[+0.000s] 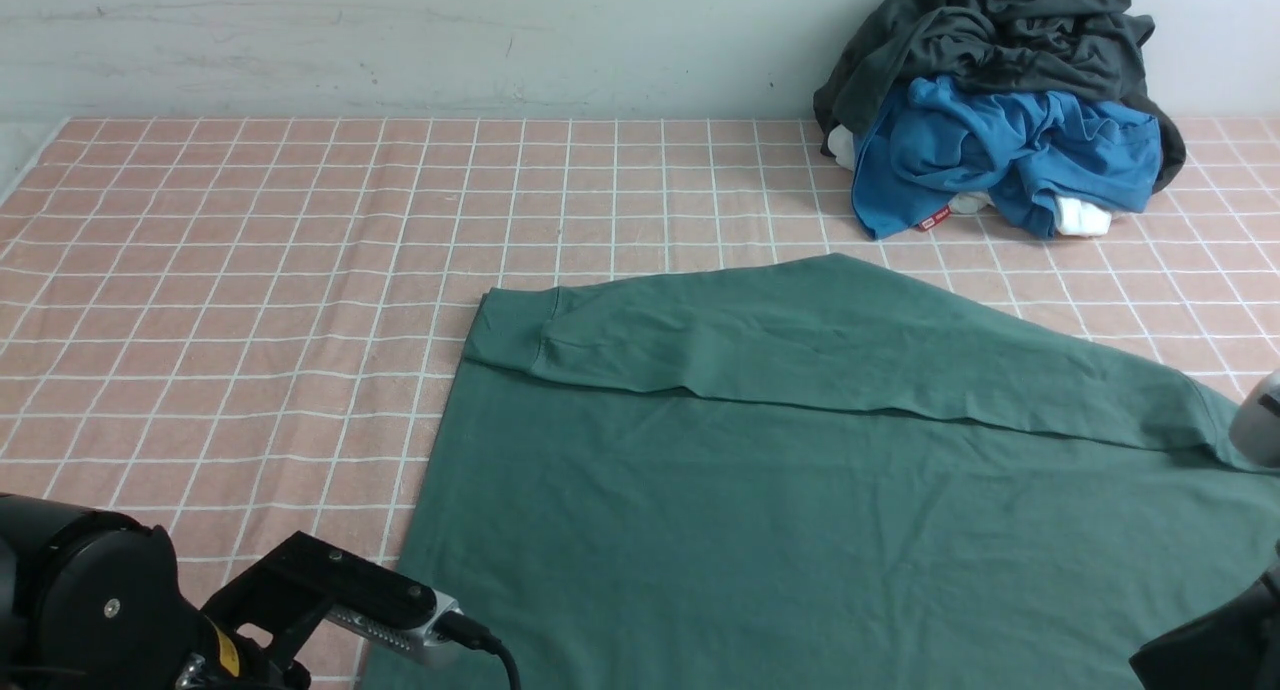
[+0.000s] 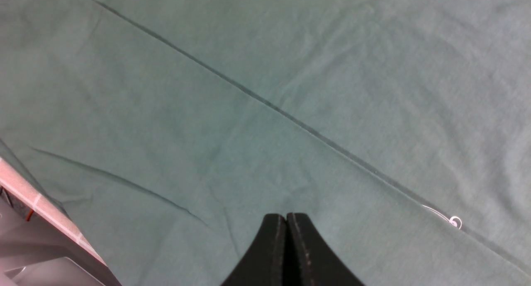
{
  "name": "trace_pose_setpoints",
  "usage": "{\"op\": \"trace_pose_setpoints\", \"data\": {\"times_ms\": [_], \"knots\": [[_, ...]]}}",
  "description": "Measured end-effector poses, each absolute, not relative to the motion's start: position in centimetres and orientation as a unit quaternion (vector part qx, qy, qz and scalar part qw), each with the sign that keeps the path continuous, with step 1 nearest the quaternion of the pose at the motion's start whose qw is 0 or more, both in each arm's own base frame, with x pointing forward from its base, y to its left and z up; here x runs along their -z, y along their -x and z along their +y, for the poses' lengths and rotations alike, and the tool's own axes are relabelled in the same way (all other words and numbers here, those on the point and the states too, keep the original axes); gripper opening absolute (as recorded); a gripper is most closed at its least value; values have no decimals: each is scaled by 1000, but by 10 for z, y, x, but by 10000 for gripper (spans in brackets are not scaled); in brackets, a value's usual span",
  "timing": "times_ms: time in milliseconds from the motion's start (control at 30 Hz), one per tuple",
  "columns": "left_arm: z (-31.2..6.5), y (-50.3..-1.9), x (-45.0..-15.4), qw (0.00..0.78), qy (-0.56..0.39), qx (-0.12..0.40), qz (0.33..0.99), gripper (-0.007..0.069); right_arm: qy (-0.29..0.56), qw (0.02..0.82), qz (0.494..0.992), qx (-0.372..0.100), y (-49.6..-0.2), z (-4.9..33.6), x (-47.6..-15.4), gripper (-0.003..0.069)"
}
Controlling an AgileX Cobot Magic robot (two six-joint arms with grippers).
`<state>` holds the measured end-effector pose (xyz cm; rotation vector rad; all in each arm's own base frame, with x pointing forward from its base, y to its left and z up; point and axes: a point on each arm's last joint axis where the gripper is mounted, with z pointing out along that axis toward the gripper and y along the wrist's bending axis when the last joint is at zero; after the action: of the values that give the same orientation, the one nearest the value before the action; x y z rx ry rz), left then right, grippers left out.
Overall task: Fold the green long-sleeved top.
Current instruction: Use the left arm to clamp the cuff closest to it, then use the left arm to drag and place the cuff at the centered position on the left edge of the fabric
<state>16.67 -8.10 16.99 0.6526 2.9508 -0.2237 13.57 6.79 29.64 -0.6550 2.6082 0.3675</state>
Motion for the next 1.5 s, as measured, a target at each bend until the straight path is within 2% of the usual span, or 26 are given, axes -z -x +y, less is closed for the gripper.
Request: {"op": "trace_pose_setpoints", "data": {"times_ms": [167, 300, 433, 567, 700, 800, 867, 900, 933, 1033, 1133, 1200, 1233, 1300, 1500], "knots": [[-76, -168, -169, 57, -195, 46, 978, 113, 235, 216, 938, -132, -137, 68, -297, -14], [-76, -169, -168, 53, -182, 43, 981, 283, 235, 222, 937, -132, -137, 68, -297, -14], [-80, -171, -164, 54, -165, 59, 983, 399, 235, 224, 937, -132, -138, 68, -297, -14], [-82, -172, -159, 42, -158, 66, 984, 437, 236, 225, 937, -130, -138, 68, -297, -14], [-82, -173, -154, 27, -169, 64, 983, 405, 236, 225, 936, -129, -138, 68, -297, -14], [-83, -173, -153, 23, -166, 69, 984, 292, 236, 225, 937, -127, -138, 68, -297, -14], [-84, -173, -153, 22, -163, 72, 984, 189, 237, 225, 937, -127, -138, 67, -297, -14], [-84, -173, -153, 22, -164, 72, 984, 189, 237, 225, 937, -127, -138, 67, -297, -14], [-84, -173, -154, 24, -168, 73, 983, 93, 237, 225, 937, -127, -138, 67, -297, -14], [-85, -173, -160, 29, -183, 77, 980, 25, 237, 226, 937, -125, -138, 67, -297, -14], [-85, -174, -171, 39, -192, 80, 977, 19, 238, 226, 937, -123, -138, 67, -297, -14], [-87, -177, -194, 69, -207, 87, 972, 19, 238, 226, 937, -122, -138, 67, -297, -14], [-87, -177, -195, 70, -207, 87, 972, 19, 238, 226, 937, -122, -138, 67, -297, -14], [-90, -182, -223, 113, -219, 96, 964, 18, 238, 229, 936, -122, -139, 67, -297, -14], [-98, -199, -276, 185, -245, 107, 946, 18, 238, 253, 932, -105, -143, 65, -299, -14]]}}
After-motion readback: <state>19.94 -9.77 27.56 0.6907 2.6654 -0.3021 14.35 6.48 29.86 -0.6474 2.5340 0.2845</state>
